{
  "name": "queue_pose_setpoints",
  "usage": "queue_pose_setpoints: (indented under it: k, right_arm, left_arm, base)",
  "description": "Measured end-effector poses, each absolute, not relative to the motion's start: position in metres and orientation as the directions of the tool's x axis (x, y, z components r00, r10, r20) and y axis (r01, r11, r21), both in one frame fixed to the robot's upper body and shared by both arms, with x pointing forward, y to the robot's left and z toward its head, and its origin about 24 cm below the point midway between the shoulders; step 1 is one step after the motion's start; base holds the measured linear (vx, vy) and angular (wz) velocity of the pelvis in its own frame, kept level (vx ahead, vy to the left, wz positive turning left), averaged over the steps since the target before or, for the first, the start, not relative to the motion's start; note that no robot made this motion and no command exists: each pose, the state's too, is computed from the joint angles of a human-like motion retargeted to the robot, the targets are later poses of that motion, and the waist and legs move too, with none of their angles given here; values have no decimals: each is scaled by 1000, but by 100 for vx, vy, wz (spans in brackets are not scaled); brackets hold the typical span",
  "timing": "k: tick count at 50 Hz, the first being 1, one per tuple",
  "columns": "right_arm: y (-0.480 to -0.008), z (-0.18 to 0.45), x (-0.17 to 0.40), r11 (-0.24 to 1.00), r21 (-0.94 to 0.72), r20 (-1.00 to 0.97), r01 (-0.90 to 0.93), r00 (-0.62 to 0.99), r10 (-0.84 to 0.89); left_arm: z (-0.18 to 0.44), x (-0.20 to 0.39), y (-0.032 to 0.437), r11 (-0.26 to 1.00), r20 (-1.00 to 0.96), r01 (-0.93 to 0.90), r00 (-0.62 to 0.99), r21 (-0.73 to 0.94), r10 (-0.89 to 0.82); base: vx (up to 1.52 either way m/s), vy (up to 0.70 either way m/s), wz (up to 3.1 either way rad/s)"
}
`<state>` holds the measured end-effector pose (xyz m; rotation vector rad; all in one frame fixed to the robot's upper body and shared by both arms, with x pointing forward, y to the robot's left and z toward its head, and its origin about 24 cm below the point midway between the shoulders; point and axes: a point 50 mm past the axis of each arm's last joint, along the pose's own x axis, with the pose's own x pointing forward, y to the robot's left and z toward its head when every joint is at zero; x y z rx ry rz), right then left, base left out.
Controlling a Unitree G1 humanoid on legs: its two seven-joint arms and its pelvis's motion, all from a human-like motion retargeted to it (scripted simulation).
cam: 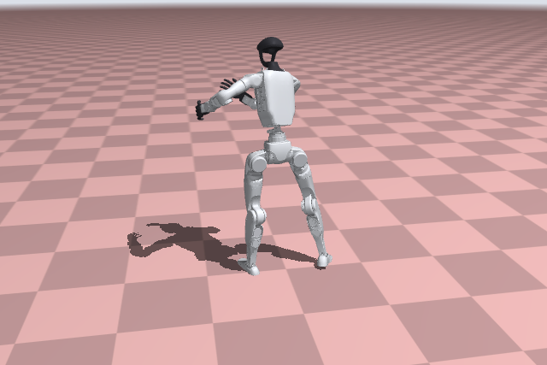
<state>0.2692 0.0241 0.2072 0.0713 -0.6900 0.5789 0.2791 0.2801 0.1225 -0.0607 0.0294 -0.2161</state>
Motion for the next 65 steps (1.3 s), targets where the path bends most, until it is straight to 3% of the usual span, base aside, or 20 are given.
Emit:
queue_pose_setpoints:
  k: [4, 6, 8, 17, 25, 26, 27, 28, 29, 30, 31, 32, 33, 34, 36, 37, 44, 51, 59, 65]
  right_arm:
    - [40, 233, 263, 829, -99, 685, -550, 566, 458]
    - [41, 242, 261, 619, 233, 676, -750, 582, 451]
    - [44, 246, 262, 546, 290, 678, -786, 571, 462]
    - [37, 223, 273, 580, 295, 606, -759, 618, 501]
    - [-14, 162, 291, 685, 434, 435, -585, 802, 409]
    - [-23, 157, 294, 764, 328, 426, -555, 809, 405]
    - [-32, 154, 298, 886, -58, 436, -461, 786, 438]
    - [-42, 150, 303, 892, -290, 434, -347, 783, 446]
    - [-52, 146, 307, 864, -438, 431, -248, 786, 443]
    - [-61, 142, 311, 852, -476, 408, -217, 804, 432]
    - [-70, 143, 313, 886, -407, 408, -223, 824, 394]
    - [-79, 151, 313, 957, -98, 430, -271, 856, 287]
    - [-87, 154, 316, 960, -49, 421, -277, 866, 272]
    - [-94, 155, 320, 952, -134, 402, -276, 863, 306]
    - [-118, 174, 331, 912, 186, 426, -366, 866, 261]
    - [-127, 183, 334, 898, 266, 443, -350, 872, 209]
    - [-182, 277, 341, 948, 182, 646, -261, 759, 85]
    - [-215, 370, 319, 975, 130, 825, -180, 565, -6]
    - [-214, 411, 304, 979, 97, 889, -177, 457, -6]
    - [-207, 379, 325, 980, 135, 838, -147, 544, -34]
  left_arm:
    - [157, 283, 292, 975, 36, 223, 974, 26, -224]
    - [172, 285, 293, 968, 55, 243, 968, 59, -246]
    - [181, 286, 295, 963, 65, 252, 964, 91, -259]
    - [168, 291, 285, 961, 59, 267, 961, 73, -272]
    - [111, 297, 225, 921, 1, 387, 922, -50, -387]
    - [105, 298, 215, 913, 1, 404, 915, -64, -405]
    - [99, 299, 205, 903, 5, 424, 905, -67, -425]
    - [94, 299, 195, 896, 10, 437, 899, -85, -437]
    - [89, 299, 185, 889, 15, 445, 895, -111, -446]
    - [85, 299, 175, 880, 19, 454, 890, -138, -456]
    - [82, 300, 165, 871, 26, 460, 886, -171, -463]
    - [81, 302, 154, 862, 40, 458, 887, -218, -461]
    - [80, 303, 143, 848, 45, 471, 879, -244, -475]
    - [79, 304, 133, 831, 46, 492, 866, -261, -498]
    - [87, 310, 109, 786, 84, 538, 837, -305, -541]
    - [92, 313, 98, 768, 100, 551, 828, -327, -552]
    - [161, 326, 16, 583, 257, 716, 690, -384, -677]
    - [234, 315, -44, 408, 381, 849, 519, -336, -765]
    - [275, 308, -61, 353, 454, 898, 439, -265, -775]
    - [254, 317, -47, 380, 435, 855, 510, -354, -742]
  base:
    - [7, 7, 59]
    - [4, 2, 48]
    - [2, -1, 34]
    - [-5, -8, -12]
    - [-12, -21, -77]
    - [-11, -26, -109]
    - [-10, -28, -115]
    - [-9, -30, -120]
    - [-9, -34, -123]
    - [-7, -36, -124]
    - [-6, -39, -122]
    - [-4, -39, -116]
    - [-2, -38, -111]
    - [-1, -38, -101]
    - [1, -37, -84]
    - [3, -34, -72]
    - [7, -25, -49]
    - [8, -13, -41]
    - [2, -5, -47]
    - [-1, 15, -8]
